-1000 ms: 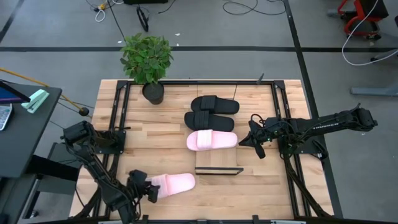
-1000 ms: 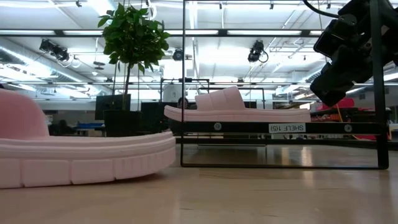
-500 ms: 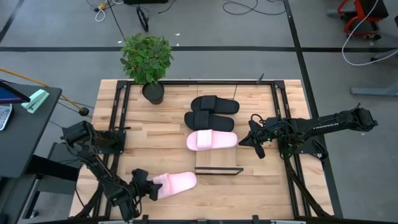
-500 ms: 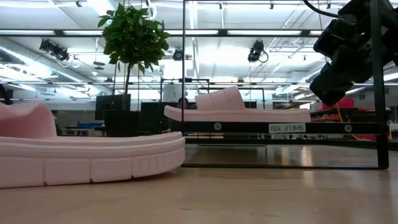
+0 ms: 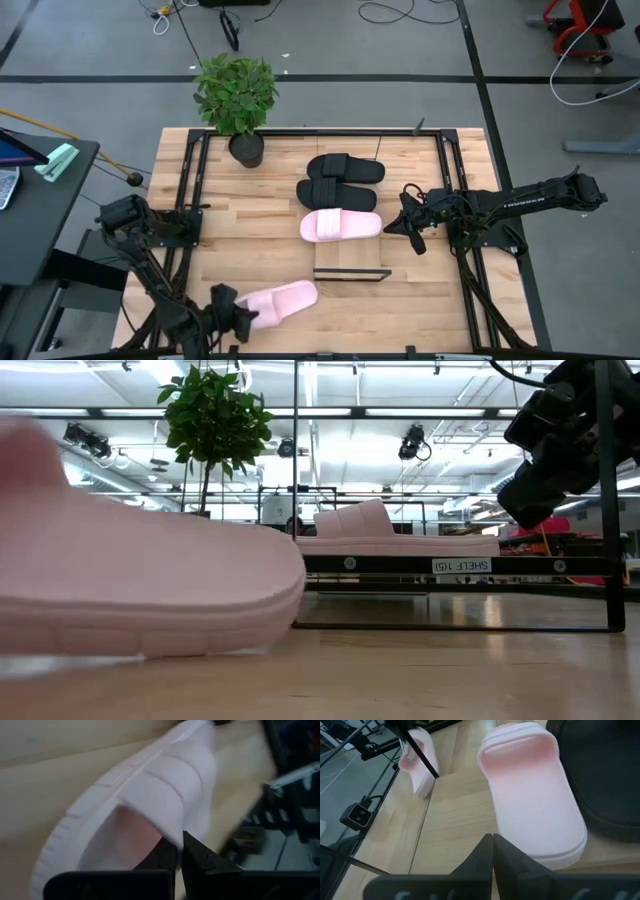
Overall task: Pick and place slides into the shelf
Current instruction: Put the pink slides on the shelf
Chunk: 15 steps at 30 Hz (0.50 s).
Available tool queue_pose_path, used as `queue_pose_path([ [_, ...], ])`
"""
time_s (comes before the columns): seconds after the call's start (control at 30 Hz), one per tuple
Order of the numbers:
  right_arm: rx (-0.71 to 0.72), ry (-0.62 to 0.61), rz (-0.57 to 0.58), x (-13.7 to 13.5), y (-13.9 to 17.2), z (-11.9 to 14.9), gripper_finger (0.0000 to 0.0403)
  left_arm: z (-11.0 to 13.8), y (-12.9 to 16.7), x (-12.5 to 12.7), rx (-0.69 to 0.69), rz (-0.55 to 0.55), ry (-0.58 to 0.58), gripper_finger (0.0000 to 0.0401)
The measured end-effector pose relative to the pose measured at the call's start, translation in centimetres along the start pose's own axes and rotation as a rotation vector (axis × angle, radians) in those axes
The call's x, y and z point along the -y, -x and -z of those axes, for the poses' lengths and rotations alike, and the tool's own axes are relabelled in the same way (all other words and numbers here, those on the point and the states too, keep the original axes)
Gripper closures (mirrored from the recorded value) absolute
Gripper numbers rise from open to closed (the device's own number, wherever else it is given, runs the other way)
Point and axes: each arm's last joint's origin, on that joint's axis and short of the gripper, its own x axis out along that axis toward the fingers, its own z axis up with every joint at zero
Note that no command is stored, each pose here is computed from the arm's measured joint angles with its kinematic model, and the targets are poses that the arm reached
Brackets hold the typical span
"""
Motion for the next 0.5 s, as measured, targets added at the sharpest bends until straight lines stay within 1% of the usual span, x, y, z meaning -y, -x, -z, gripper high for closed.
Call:
queue_pose_path([
  [0.23, 0.004, 0.008, 0.015, 0.0, 0.0, 0.0, 0.0389, 0.0, 2.9, 5.8, 0.025, 0.102, -0.126, 0.0390],
  [0.33, 0.004, 0.009, 0.014, 0.0, 0.0, 0.0, 0.0389, -0.1, 3.9, 7.8, 0.041, 0.154, -0.146, 0.0390],
  [0.43, -0.011, 0.006, 0.020, 0.1, 0.0, 0.1, 0.0389, -0.5, 4.7, 9.9, 0.088, 0.222, -0.152, 0.0390],
  [0.5, -0.032, 0.003, 0.026, 0.2, 0.0, 0.3, 0.0389, -0.9, 5.1, 11.1, 0.124, 0.250, -0.188, 0.0390],
])
